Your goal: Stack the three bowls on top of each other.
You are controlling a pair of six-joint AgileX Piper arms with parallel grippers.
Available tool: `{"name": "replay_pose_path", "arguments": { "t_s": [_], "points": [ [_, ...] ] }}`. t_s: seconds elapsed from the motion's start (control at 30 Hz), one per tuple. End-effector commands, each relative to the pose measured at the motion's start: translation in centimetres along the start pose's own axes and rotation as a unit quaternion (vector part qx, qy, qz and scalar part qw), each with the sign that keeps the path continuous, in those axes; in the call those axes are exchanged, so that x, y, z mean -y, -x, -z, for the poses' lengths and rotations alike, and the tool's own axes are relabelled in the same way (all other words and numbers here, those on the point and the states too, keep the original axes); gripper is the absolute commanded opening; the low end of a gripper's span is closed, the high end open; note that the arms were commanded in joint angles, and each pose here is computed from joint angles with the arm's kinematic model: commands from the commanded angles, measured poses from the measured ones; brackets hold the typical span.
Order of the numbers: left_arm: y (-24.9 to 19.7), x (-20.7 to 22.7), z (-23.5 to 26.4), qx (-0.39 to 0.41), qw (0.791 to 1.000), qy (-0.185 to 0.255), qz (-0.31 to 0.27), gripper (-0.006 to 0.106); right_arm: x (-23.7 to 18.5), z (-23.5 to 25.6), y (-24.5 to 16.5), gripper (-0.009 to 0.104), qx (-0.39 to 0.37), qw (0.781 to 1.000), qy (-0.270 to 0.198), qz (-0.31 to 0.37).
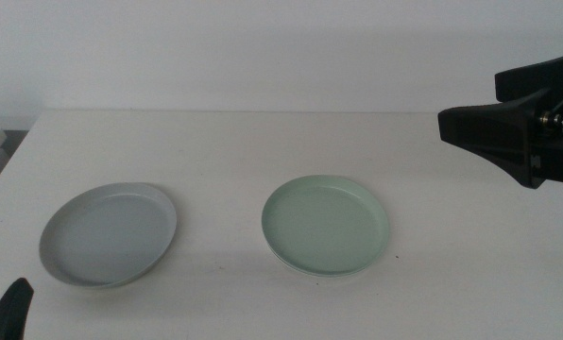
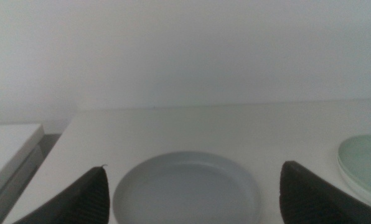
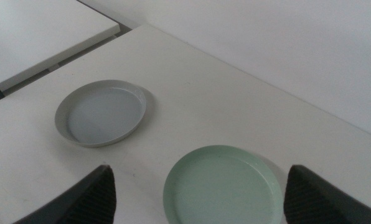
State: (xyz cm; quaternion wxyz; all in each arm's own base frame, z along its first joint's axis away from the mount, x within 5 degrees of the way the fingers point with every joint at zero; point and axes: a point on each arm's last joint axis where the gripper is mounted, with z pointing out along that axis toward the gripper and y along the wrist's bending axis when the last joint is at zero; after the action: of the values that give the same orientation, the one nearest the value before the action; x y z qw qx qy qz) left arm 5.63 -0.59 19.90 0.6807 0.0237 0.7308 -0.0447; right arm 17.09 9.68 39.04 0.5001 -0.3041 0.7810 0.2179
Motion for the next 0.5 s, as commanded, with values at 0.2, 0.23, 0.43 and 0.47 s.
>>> {"name": "replay_pose_path", "arguments": {
  "t_s": [0.2,0.23,0.43,0.47],
  "points": [
    [9.0,0.5,-3.0,-0.176,0.984,-0.005,0.002,0.094,0.0,0.1,0.0,0.093,0.003,1.0,-0.003,0.003],
    [10.8,0.5,-3.5,-0.199,0.98,-0.007,0.0,0.094,0.0,0.1,0.0,0.093,0.003,1.0,-0.003,0.003],
    [14.7,0.9,-7.3,-0.441,0.897,-0.014,0.001,0.094,0.0,0.1,0.0,0.093,0.003,1.0,-0.003,0.003],
    [15.0,0.9,-8.0,-0.468,0.884,-0.015,0.0,0.094,0.0,0.1,0.0,0.093,0.003,1.0,-0.003,0.003]
  ]
}}
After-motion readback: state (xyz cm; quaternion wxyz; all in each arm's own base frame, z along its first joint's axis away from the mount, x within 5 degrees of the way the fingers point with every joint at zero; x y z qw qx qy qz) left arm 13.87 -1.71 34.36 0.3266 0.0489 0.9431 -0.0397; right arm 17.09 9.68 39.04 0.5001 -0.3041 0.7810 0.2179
